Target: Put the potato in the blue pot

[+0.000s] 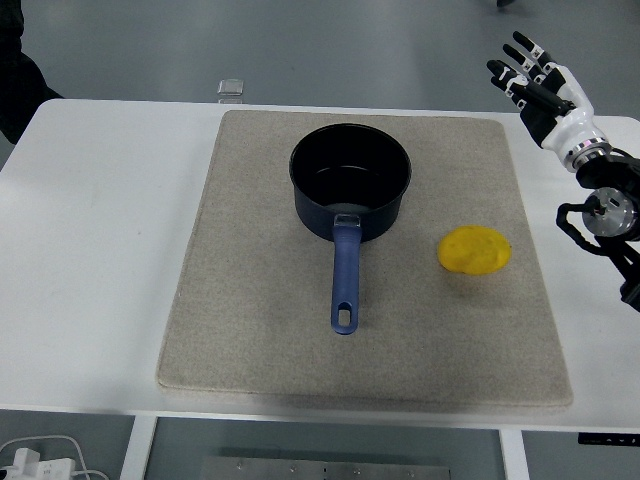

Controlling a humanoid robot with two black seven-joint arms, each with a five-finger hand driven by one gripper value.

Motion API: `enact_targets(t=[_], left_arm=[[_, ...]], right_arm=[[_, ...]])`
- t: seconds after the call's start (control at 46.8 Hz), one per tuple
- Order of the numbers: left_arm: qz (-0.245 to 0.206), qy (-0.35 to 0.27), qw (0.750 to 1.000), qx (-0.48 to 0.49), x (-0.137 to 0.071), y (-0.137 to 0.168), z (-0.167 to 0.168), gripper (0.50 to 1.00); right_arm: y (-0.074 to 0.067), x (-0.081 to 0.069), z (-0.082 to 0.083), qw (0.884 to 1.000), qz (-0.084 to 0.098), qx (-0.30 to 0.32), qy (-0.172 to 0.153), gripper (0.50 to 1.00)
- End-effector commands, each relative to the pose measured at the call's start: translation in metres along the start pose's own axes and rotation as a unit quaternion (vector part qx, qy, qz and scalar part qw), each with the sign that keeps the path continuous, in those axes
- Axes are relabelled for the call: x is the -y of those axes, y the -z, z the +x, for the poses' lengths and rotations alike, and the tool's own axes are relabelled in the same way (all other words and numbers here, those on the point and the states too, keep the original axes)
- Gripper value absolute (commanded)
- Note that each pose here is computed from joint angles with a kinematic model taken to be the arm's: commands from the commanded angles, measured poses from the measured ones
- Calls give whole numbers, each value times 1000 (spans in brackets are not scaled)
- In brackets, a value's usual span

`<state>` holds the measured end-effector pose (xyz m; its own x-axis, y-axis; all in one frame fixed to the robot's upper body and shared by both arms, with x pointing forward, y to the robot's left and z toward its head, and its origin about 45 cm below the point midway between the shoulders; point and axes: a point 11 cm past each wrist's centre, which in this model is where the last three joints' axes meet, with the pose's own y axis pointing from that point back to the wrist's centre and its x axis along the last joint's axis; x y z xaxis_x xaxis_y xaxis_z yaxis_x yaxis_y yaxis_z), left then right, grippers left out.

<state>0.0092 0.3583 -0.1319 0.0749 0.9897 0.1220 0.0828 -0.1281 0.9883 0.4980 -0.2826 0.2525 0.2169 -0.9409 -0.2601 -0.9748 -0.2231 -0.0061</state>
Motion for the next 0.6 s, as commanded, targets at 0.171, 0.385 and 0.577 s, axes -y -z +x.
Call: enact_targets(t=[0.171,0.385,0.577], left_arm=[[0,0,1000,0,0,0,0,996],[1,0,1000,0,0,1,0,996],[1,0,1000,0,0,1,0,996]], right_arm=[[-11,-17,-3,991,-50,-106,68,928],[-11,-35,13,975,-78,-187,95,928],[-2,-54,22,957,-88,-248,125,928]])
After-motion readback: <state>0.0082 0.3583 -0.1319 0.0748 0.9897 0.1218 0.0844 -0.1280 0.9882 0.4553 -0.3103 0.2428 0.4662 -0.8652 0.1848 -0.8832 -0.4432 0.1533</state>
